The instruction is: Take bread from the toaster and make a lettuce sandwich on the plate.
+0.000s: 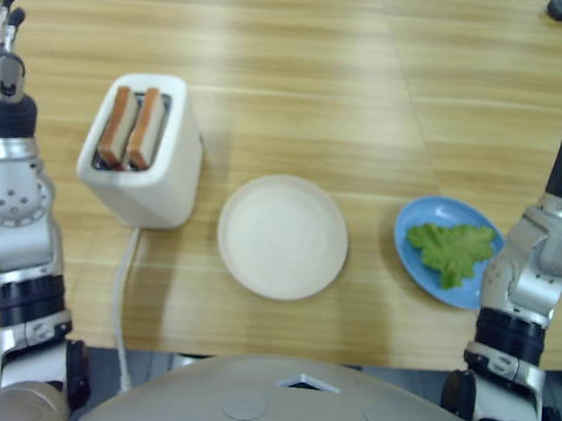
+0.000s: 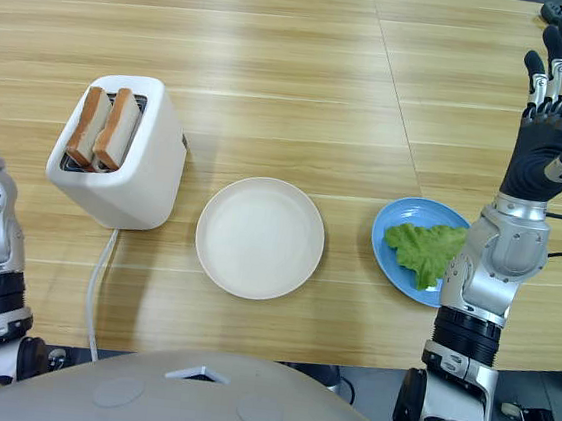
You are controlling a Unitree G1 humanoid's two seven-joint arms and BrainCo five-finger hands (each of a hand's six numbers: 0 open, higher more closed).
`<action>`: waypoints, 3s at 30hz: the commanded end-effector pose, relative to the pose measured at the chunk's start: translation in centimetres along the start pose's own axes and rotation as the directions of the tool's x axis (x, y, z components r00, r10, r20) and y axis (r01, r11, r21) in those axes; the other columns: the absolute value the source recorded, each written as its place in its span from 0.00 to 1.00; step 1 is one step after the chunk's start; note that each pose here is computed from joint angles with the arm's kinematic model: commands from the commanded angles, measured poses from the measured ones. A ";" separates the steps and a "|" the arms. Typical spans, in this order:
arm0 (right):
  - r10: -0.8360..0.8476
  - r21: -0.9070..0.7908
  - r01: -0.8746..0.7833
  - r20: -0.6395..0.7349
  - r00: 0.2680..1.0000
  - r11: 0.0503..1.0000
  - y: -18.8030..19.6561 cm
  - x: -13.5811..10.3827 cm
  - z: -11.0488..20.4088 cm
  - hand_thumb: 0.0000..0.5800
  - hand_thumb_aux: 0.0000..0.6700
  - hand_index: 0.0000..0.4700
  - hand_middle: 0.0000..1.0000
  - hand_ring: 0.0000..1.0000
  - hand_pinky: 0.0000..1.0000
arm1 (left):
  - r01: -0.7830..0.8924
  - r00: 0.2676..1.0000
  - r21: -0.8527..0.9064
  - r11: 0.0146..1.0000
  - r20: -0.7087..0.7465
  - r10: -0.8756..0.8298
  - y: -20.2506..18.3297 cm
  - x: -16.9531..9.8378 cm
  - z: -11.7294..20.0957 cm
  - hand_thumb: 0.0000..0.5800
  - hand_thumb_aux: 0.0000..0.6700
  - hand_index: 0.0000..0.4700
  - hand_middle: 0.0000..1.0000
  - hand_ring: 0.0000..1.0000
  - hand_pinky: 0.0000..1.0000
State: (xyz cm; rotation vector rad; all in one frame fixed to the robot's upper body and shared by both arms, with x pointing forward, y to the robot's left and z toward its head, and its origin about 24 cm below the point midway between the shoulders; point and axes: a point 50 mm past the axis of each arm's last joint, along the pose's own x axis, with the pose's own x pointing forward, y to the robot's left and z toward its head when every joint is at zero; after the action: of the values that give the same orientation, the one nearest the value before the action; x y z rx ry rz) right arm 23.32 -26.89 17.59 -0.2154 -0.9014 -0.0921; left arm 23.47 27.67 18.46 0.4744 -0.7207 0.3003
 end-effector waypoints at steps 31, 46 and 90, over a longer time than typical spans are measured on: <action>0.034 -0.145 -0.027 0.049 0.998 0.989 -1.4 -0.5 2.8 0.00 0.00 0.00 0.00 0.00 0.00 | 0.747 0.660 0.579 0.328 -0.583 -0.474 2.8 -2.8 -2.7 0.00 0.00 0.00 0.00 0.00 0.00; 0.018 -0.173 -0.008 0.060 0.998 0.985 -2.0 -1.3 3.6 0.00 0.00 0.00 0.00 0.00 0.00 | 0.825 0.532 0.550 0.133 -0.674 -0.512 2.2 -3.6 -3.2 0.00 0.00 0.00 0.00 0.00 0.00; -0.005 -0.169 0.015 0.059 0.998 0.986 -2.3 -2.7 3.0 0.00 0.00 0.00 0.00 0.00 0.00 | 0.521 0.827 0.427 0.739 -0.468 -0.312 0.4 -0.5 -5.1 1.00 1.00 0.98 1.00 1.00 1.00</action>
State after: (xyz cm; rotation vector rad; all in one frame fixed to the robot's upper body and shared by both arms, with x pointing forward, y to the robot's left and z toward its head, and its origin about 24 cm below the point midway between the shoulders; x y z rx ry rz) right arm 18.98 -28.30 17.71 -0.3772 -0.9581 -0.1716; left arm 25.64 30.25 14.46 1.0570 -0.0994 0.1144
